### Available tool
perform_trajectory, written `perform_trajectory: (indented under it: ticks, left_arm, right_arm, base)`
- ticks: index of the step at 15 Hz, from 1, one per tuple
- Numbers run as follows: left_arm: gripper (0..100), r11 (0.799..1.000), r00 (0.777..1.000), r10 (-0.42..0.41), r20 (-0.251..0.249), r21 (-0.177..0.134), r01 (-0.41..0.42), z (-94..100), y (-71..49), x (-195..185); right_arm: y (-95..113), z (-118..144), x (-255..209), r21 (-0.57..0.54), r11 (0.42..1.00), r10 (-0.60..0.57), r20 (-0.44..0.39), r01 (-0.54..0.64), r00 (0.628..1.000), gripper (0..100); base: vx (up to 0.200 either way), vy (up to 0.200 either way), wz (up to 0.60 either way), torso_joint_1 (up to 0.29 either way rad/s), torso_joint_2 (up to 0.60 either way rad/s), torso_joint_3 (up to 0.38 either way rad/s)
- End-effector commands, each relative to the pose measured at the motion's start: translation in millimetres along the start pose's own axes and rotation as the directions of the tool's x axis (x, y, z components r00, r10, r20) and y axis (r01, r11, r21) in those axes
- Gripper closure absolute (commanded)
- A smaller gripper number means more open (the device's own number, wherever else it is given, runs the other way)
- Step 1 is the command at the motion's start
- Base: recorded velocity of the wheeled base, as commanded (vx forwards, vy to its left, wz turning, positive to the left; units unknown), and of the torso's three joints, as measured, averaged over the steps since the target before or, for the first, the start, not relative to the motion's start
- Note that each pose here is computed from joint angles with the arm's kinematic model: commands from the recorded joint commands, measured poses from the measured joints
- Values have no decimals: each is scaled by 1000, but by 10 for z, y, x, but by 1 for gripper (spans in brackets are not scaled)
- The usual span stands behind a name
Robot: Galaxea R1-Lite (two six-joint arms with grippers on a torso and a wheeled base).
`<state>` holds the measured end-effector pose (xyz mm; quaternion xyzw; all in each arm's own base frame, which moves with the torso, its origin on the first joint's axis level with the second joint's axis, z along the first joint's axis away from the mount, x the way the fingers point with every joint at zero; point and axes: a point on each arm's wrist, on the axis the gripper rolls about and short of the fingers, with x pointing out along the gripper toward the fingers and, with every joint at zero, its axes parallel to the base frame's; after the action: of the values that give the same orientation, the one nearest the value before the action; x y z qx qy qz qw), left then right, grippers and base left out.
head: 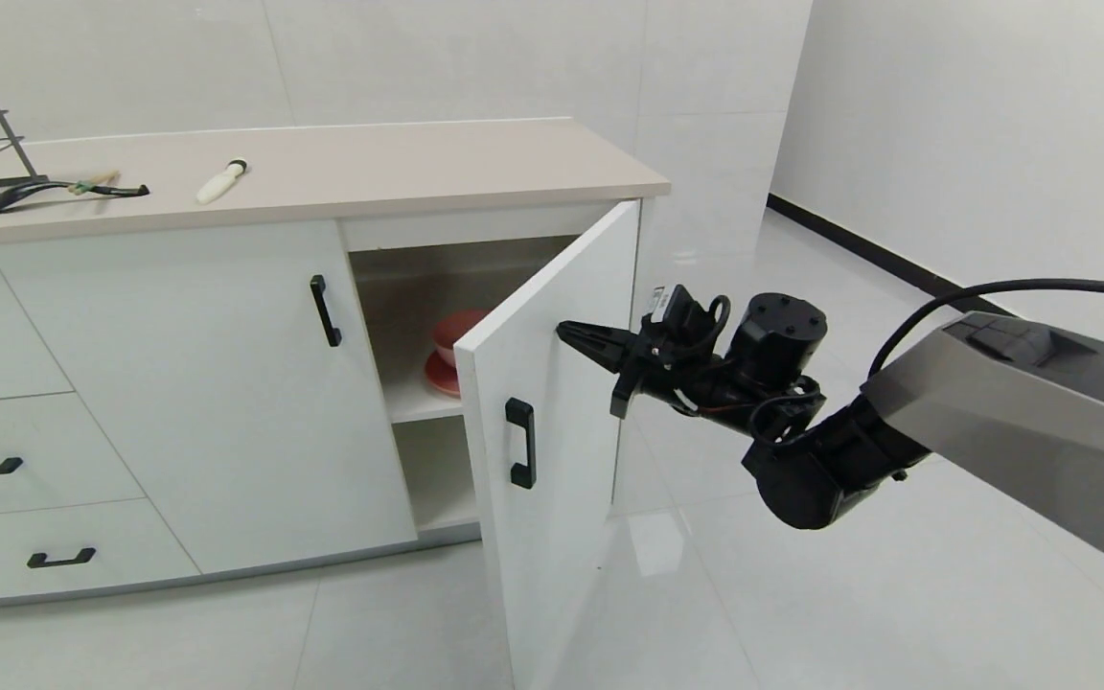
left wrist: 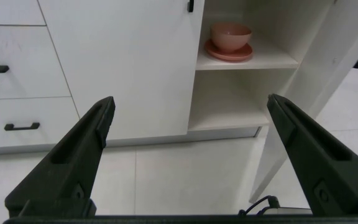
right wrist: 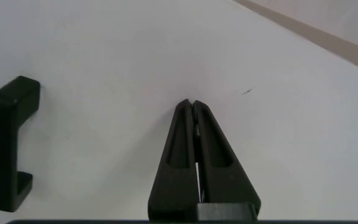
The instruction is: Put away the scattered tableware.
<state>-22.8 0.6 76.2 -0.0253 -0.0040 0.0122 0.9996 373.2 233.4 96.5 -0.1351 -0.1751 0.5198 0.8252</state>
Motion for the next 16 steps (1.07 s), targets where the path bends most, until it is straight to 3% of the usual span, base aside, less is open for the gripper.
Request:
perform_trajectory:
  ticks: [1,7,9,11,13,14,15,16]
  left_arm:
    - [0,1000,1000,0,0,0,0,1,0,0]
    - [0,1000,1000,0,0,0,0,1,0,0]
    - [0,1000,1000,1,0,0,-1,1,0,0]
    - [0,1000,1000,1,0,0,-1,1,0,0]
    - [0,1000,1000,1,0,0,-1,1,0,0]
    - [0,1000,1000,1,0,0,-1,1,0,0]
    - [0,1000,1000,1,0,0,-1,1,0,0]
    - [0,1000,1000,1,0,0,-1,1,0,0]
  right_arm:
    - [-35,-188,93,-4,1000,-3,3,3,1000,100]
    - [-180,-286,215,-44,998,-31,50,34,998,100]
    - [-311,-105,117,-71,995,-58,85,64,995,100]
    - [-328,156,-200,-45,996,-75,42,77,996,100]
    - [-63,458,-783,11,998,-68,-65,69,996,100]
    - [195,679,-1155,36,998,-54,-119,58,991,100]
    - [328,790,-1340,43,998,-44,-138,51,989,100]
    - [621,1134,-1851,31,997,-61,-149,67,987,100]
  base:
    - [0,0,0,0,0,0]
    - [0,0,0,0,0,0]
    - [0,0,0,0,0,0]
    - [0,0,0,0,0,0]
    - [0,0,0,0,0,0]
    - [0,0,0,0,0,0]
    - [0,0,0,0,0,0]
    - [0,0,0,0,0,0]
